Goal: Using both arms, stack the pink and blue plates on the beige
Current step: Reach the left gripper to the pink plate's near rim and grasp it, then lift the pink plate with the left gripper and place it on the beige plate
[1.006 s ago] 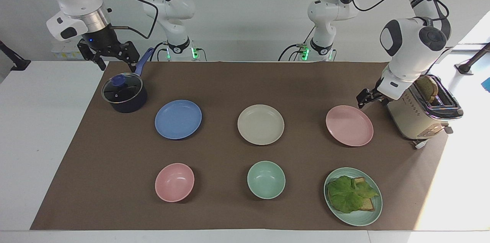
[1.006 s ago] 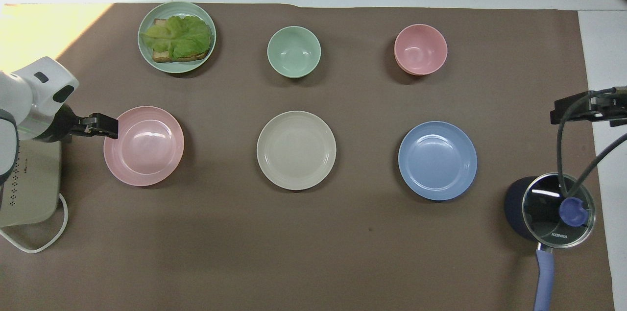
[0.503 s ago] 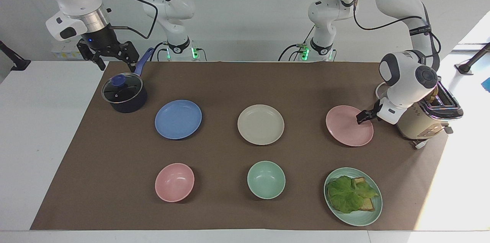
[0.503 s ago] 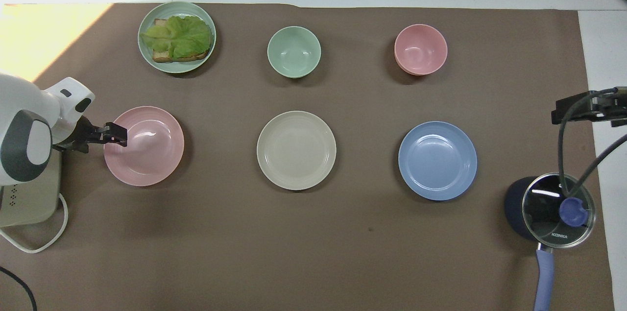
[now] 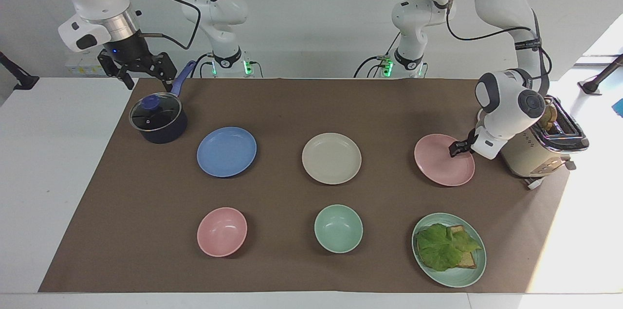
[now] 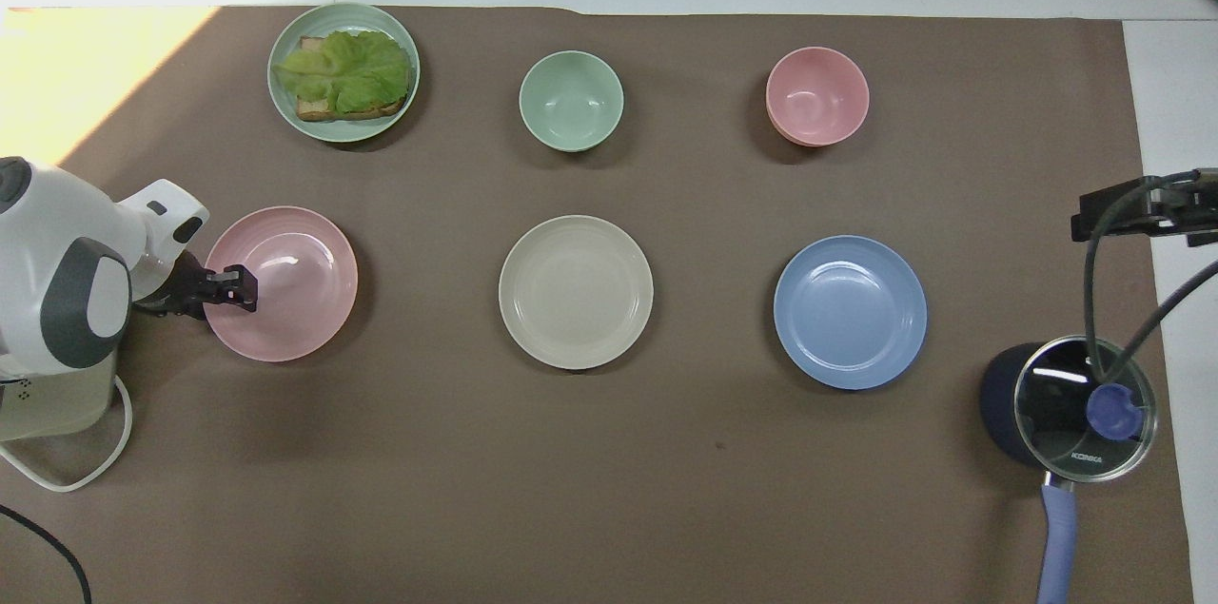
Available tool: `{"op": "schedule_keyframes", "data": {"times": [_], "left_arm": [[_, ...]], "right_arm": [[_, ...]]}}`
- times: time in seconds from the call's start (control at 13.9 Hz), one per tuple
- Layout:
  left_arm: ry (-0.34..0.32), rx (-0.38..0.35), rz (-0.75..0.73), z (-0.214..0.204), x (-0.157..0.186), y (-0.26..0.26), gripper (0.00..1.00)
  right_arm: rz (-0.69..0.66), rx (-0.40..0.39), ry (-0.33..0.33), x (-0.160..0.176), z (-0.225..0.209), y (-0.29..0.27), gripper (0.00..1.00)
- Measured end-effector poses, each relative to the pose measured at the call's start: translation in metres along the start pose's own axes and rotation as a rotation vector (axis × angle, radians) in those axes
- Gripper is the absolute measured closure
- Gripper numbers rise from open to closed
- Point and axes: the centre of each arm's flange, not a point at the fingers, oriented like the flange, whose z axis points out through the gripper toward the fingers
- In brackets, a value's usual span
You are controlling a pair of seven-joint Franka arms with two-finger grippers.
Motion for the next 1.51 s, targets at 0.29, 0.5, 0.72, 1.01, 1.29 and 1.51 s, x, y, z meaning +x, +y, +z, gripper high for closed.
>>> {"op": "schedule_keyframes", "data": {"times": [0.29, 0.5, 0.72, 1.01, 1.29, 1.51], "left_arm": [[-0.001, 0.001, 0.003, -0.015, 0.003, 0.0, 0.83], [-0.053, -0.007, 0.008, -0.051, 0.006, 0.003, 0.94], [-0.106, -0.066, 0.003, -0.091, 0.004, 0.015, 0.94], [-0.148, -0.152, -0.023, -0.118, -0.006, 0.085, 0.94], [-0.105, -0.144, -0.1, -0.111, -0.041, 0.236, 0.94], [-0.022, -0.166, -0.099, -0.069, -0.069, 0.302, 0.94]], "right_arm": [[0.0, 0.0, 0.0, 0.0, 0.0, 0.0, 0.0], [0.0, 0.0, 0.0, 0.0, 0.0, 0.0, 0.0], [0.0, 0.0, 0.0, 0.0, 0.0, 0.0, 0.0], [0.0, 0.0, 0.0, 0.0, 0.0, 0.0, 0.0], [0.0, 0.0, 0.0, 0.0, 0.0, 0.0, 0.0], [0.001, 0.0, 0.0, 0.0, 0.0, 0.0, 0.0]]}}
